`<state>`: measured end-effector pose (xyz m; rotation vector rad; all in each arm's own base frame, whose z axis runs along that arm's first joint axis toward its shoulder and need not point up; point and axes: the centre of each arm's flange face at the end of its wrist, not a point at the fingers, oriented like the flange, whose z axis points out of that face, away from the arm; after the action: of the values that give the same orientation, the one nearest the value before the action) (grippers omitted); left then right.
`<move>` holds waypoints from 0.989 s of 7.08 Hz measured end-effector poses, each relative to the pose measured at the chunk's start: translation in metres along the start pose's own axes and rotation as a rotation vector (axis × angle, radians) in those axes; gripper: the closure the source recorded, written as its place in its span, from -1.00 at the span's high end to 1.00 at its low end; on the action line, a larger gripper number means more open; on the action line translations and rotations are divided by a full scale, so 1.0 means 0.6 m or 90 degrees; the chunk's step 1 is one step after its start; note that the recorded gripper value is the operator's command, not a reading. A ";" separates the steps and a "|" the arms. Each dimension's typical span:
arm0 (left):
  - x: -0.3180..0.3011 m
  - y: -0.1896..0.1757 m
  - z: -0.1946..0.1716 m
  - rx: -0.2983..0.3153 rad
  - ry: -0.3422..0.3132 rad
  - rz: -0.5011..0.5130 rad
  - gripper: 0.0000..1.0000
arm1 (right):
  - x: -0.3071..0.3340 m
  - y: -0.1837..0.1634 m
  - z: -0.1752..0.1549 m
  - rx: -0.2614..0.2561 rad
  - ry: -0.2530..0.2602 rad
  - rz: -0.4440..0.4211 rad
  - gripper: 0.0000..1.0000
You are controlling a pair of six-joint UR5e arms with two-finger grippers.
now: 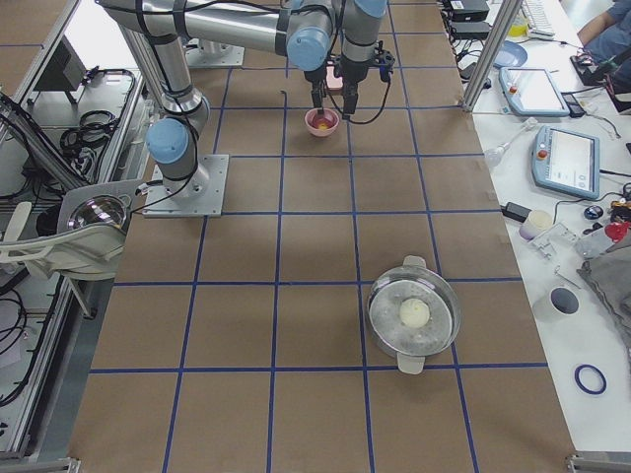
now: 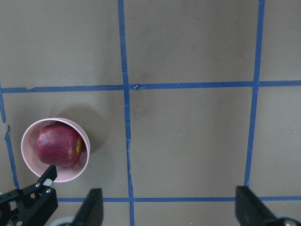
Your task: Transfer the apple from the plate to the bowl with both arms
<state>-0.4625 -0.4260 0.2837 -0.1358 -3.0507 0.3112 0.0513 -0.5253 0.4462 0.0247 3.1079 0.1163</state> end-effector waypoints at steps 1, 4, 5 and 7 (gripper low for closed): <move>-0.036 -0.023 -0.035 0.001 -0.006 -0.011 1.00 | 0.000 0.000 -0.002 0.003 0.001 0.000 1.00; -0.262 -0.120 -0.148 -0.021 -0.045 -0.027 1.00 | -0.011 0.007 -0.013 0.012 0.000 0.015 1.00; -0.336 -0.135 -0.194 -0.031 -0.053 -0.040 1.00 | -0.031 0.012 -0.015 0.014 -0.001 0.038 1.00; -0.474 -0.161 -0.309 -0.047 -0.049 -0.084 1.00 | -0.100 0.028 -0.021 0.024 0.004 0.060 1.00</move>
<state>-0.1725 -0.5103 0.4670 0.0754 -3.1287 0.1997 0.1109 -0.5107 0.4619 0.1724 3.1153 0.0604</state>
